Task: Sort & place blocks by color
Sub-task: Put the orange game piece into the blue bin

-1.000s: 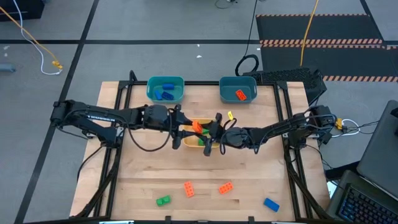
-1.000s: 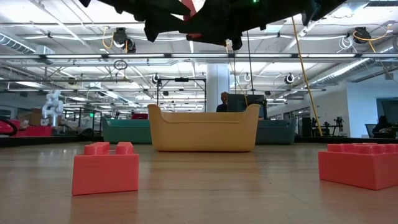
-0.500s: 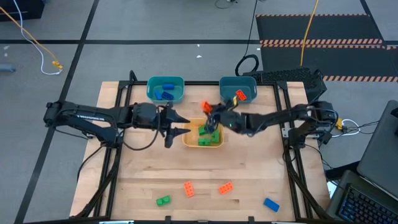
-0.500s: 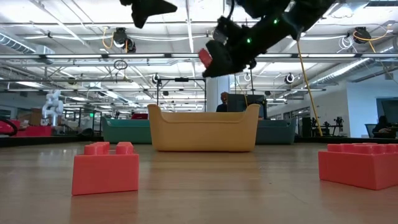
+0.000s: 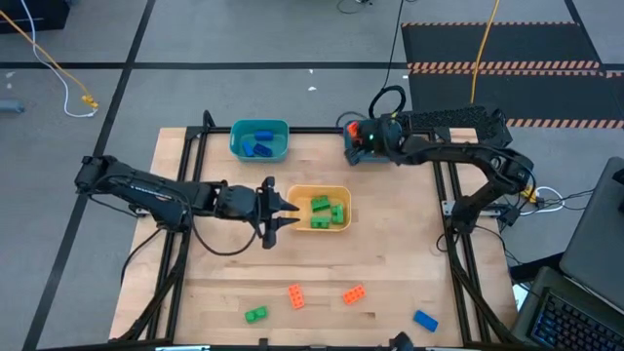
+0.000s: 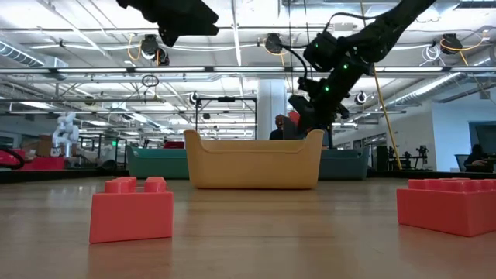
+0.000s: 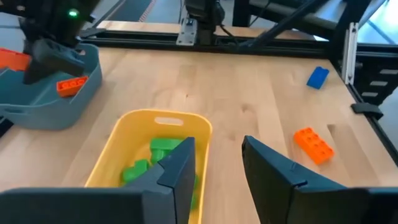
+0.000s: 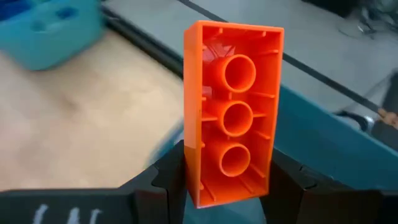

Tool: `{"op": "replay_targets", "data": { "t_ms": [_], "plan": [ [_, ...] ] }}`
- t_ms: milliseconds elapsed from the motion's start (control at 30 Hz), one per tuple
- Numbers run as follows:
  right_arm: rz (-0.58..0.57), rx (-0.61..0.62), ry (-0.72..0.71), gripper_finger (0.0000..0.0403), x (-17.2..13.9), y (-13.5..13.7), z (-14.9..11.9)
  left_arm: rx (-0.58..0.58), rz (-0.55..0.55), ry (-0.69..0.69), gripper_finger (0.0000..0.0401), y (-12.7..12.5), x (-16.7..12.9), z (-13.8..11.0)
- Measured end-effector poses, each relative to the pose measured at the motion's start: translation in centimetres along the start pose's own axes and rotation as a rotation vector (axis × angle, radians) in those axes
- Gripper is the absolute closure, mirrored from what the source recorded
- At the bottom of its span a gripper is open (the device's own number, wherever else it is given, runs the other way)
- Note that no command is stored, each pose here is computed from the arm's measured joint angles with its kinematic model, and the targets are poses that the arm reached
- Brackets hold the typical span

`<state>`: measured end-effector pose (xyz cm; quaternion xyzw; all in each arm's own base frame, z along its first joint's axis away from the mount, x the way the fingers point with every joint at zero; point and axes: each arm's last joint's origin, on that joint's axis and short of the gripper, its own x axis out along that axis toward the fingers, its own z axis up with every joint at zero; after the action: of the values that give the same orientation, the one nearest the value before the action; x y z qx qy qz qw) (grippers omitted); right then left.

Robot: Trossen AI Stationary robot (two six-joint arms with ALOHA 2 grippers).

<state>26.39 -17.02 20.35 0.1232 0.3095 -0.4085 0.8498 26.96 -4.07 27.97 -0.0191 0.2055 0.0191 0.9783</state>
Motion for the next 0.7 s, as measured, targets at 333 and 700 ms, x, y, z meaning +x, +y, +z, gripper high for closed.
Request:
{"op": "replay_targets", "data": {
  "t_ms": [333,700],
  "plan": [
    [0.011,0.073,0.027,0.0252,0.6,-2.3,0.2,0.010,-0.010,-0.013,0.0272,-0.3,-0.1,0.1],
    [0.008,0.114,0.042,0.0042,0.6,-2.2,0.1,0.007,-0.002,0.061,0.0272,-0.2,-0.1,-0.7]
  ]
}}
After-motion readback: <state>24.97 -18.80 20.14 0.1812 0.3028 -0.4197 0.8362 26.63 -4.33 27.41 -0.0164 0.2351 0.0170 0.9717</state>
